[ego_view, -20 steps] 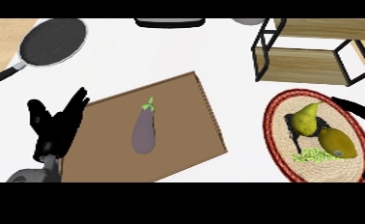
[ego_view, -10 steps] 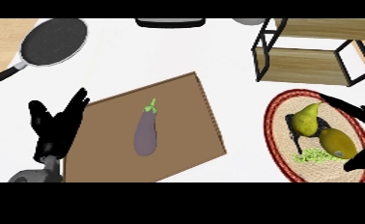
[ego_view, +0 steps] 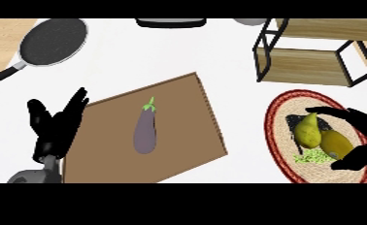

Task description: Pick the lemon from the placemat and place it in the tiered shelf

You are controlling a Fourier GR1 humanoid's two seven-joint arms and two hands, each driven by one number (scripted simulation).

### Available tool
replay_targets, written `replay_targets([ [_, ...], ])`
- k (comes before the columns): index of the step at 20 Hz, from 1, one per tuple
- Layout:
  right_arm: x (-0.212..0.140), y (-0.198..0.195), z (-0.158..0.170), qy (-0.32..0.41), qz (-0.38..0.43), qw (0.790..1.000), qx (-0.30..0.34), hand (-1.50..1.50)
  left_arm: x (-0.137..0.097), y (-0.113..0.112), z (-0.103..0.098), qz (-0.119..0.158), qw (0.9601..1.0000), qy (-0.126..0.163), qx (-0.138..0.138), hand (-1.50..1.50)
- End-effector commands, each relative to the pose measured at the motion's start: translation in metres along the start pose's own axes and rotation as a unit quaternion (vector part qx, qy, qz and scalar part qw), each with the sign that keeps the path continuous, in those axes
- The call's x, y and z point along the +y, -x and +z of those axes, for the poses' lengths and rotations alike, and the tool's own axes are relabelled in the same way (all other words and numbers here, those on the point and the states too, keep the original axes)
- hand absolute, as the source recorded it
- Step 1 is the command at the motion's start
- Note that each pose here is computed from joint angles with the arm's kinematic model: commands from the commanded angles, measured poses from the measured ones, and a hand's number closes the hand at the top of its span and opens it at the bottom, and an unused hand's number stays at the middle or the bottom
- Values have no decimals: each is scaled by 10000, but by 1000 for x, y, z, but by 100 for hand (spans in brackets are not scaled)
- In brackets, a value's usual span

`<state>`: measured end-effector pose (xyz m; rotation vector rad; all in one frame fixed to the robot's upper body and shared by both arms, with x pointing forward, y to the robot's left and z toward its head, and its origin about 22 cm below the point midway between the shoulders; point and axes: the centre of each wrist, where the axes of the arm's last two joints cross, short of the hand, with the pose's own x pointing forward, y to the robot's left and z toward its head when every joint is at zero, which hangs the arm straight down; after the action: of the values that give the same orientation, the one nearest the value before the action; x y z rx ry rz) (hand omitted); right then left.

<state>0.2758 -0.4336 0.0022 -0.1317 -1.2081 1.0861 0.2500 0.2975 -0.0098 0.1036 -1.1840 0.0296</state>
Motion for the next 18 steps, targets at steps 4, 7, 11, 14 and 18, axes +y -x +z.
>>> replay_targets([
  [4, 28, -19, -26, -625, 403, 9954, -609, 150, 12, 6, -11, 144, 9994, -42, 299, 0],
  [7, 22, -5, 0, -487, 100, 9961, -723, 150, 3, 9, 9, 85, 9989, 39, 465, 0],
  [11, 38, -41, -37, -72, 391, 9986, -339, 150, -13, 12, -9, 17, 9991, -65, 411, 0],
  [14, 59, -69, -55, 434, 724, 9949, 557, 150, -2, 14, -2, 78, 9988, -52, 472, 0],
  [18, 70, -132, -80, 1076, 881, 9883, 629, 150, 9, 25, 1, 175, 9993, -95, 326, 0],
])
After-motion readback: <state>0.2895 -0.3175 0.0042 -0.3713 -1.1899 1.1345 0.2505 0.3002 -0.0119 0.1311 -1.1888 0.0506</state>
